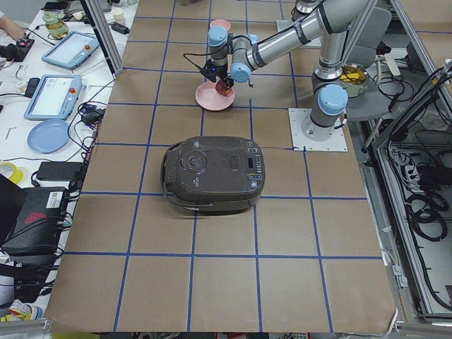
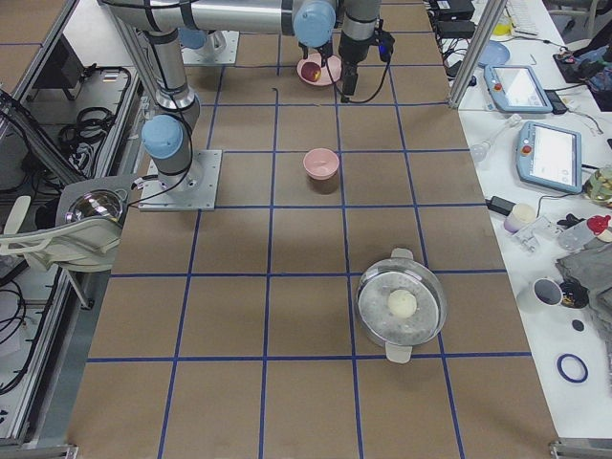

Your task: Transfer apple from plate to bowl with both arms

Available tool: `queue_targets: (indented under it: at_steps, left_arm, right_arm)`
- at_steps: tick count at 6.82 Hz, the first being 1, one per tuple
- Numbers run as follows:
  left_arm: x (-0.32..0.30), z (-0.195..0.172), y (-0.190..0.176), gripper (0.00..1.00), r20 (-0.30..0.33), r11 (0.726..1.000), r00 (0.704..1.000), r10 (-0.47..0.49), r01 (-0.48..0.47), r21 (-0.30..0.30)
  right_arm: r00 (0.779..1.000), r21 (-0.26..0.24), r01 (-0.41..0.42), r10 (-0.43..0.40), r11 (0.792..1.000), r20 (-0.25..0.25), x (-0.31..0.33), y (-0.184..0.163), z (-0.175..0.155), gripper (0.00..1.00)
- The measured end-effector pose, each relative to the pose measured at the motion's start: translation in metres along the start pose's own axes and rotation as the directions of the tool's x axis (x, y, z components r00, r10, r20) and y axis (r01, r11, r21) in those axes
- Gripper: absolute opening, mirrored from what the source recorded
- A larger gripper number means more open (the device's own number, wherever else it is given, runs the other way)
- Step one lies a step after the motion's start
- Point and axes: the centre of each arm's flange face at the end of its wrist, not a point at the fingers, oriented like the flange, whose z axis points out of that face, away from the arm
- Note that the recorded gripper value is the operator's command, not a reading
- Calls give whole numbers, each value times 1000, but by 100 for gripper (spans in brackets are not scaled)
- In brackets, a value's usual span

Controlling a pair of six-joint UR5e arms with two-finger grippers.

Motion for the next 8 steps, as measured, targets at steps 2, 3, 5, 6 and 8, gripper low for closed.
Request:
queue_targets:
  at_steps: [2,3,5,6,8]
  left_arm:
    - [2,9,-2,100,4,1000,1000,-1,1,-7]
    - [2,14,-4,98,8,1000,1000,-1,1,-10]
    - [3,23,-5,71,14,1000,1000,1,0,-22]
    - [4,27,-4,44,13,999,1000,4,-3,-36]
    - [4,29,-4,0,10,999,1000,20,-20,-45]
  right_arm:
    - [1000,-49,1,-1,999,5,42,-11,98,90]
    - [1000,-61,-7,8,998,9,57,-16,147,75]
    - [1000,-67,-4,5,998,13,64,-9,214,41]
    - [1000,-68,2,-1,998,14,62,-2,236,9]
    - [1000,-64,20,-19,998,16,59,7,254,0]
